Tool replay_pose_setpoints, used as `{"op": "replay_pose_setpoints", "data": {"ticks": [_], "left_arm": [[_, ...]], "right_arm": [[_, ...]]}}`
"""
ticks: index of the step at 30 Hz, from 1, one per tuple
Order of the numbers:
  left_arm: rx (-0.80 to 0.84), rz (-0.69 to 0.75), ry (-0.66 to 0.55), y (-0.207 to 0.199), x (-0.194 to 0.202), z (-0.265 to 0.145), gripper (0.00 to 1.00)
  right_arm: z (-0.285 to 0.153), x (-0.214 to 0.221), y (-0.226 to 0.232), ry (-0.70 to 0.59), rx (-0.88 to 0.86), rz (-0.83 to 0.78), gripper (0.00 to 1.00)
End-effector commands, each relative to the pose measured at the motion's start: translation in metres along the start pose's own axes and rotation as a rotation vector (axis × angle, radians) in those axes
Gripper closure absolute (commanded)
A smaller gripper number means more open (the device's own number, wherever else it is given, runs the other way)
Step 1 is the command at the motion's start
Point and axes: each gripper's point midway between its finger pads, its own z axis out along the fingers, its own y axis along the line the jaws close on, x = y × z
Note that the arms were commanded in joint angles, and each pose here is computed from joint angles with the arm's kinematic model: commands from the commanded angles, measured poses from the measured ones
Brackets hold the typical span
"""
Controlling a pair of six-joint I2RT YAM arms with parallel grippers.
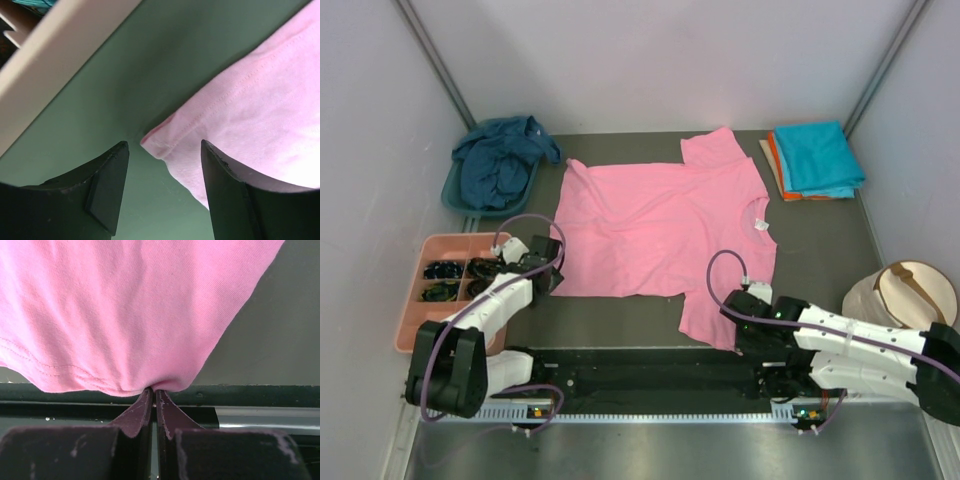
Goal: Fold and stack the t-shirts
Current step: Grap the side of the flattened tshirt closest away from the robot with both arms
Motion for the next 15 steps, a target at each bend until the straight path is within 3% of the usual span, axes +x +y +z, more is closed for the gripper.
{"op": "replay_pose_setpoints", "data": {"ticks": [1,5,9,15], "left_arm": [[-0.023,-0.007,-0.009,0.0083,-0.0032,0.0011,0.36],[-0.019,-0.013,0.026,0.0072,0.004,0.0055,0.45],[-0.025,-0.013,0.032,0.0074,0.0044,0.0069,0.65],[-0.031,-0.014,0.04,0.0099,0.0061,0.0073,0.66]], "right_arm": [[-0.0038,-0.0473,0.0347,-0.179,-0.101,0.066,1.0],[-0.0038,-0.0467,0.0338,-0.176,-0.096,0.066,1.0],[-0.0047,-0.0476,0.0337,-0.18,-0.097,0.066,1.0],[-0.0061,-0.0493,0.0345,-0.184,-0.099,0.061,1.0]]}}
